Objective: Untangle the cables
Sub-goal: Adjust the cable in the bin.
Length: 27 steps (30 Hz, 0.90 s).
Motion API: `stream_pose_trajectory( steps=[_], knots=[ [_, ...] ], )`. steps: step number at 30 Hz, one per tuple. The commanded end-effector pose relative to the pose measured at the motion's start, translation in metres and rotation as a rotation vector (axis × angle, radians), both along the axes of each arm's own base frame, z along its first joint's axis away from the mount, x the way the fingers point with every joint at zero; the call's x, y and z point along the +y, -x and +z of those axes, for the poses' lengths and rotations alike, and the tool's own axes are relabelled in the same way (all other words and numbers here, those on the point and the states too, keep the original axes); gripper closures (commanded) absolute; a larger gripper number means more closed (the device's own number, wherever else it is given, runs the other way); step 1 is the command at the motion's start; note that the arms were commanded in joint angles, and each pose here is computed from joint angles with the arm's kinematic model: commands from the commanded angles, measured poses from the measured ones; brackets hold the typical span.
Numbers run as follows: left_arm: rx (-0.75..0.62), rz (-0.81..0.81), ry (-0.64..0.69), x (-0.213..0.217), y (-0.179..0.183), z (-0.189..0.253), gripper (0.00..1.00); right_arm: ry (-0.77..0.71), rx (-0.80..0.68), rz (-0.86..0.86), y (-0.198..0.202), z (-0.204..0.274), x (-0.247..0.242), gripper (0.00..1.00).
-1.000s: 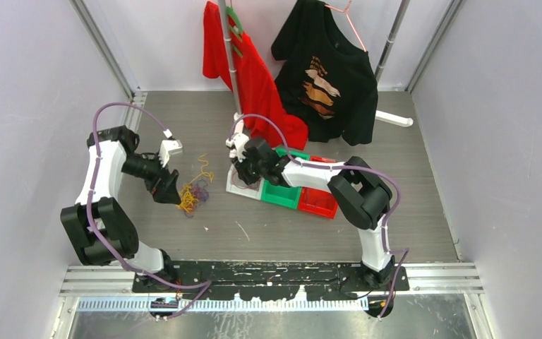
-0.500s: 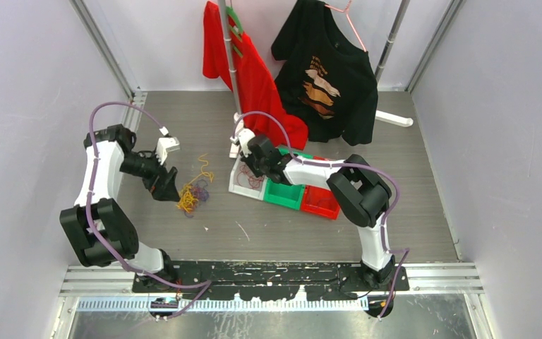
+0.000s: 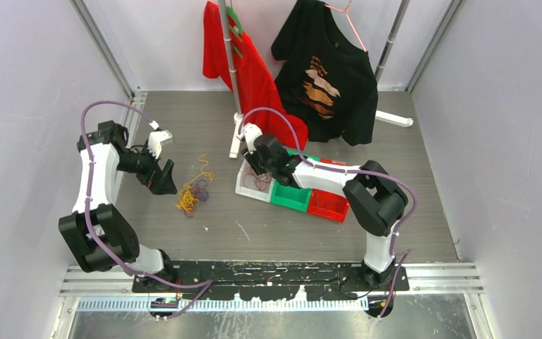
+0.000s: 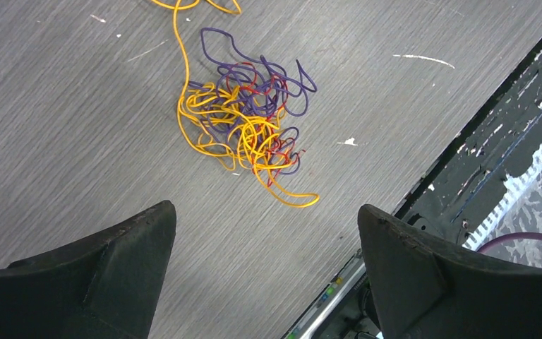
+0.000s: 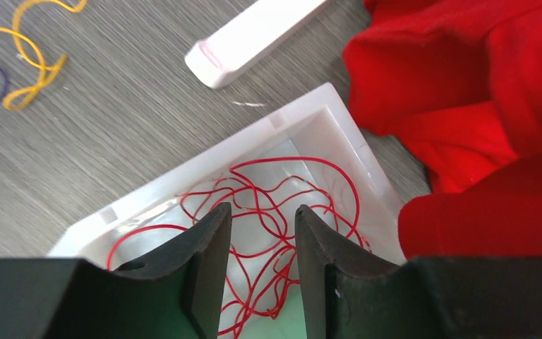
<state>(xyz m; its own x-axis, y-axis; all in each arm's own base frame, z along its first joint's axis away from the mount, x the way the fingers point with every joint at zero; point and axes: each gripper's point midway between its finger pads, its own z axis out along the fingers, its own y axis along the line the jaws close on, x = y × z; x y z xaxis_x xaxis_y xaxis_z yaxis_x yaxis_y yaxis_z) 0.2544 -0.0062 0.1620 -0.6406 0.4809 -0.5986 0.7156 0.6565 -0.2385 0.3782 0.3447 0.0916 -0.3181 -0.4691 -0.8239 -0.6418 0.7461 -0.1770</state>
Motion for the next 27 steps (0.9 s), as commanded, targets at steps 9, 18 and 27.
stream_pose_trajectory(
  steps=[9, 18, 27],
  knots=[
    [0.021, -0.092, 0.03, -0.008, 0.015, -0.037, 0.09, -0.241, -0.046, 0.011, 0.022, 0.068, 0.022, 0.59],
    [0.081, -0.165, 0.04, -0.016, 0.027, -0.057, 0.26, -0.297, -0.05, -0.007, 0.029, 0.075, 0.022, 0.58],
    [0.058, -0.234, -0.044, -0.021, 0.028, -0.076, 0.43, -0.367, -0.034, 0.022, 0.034, 0.087, 0.035, 0.56]
  ],
)
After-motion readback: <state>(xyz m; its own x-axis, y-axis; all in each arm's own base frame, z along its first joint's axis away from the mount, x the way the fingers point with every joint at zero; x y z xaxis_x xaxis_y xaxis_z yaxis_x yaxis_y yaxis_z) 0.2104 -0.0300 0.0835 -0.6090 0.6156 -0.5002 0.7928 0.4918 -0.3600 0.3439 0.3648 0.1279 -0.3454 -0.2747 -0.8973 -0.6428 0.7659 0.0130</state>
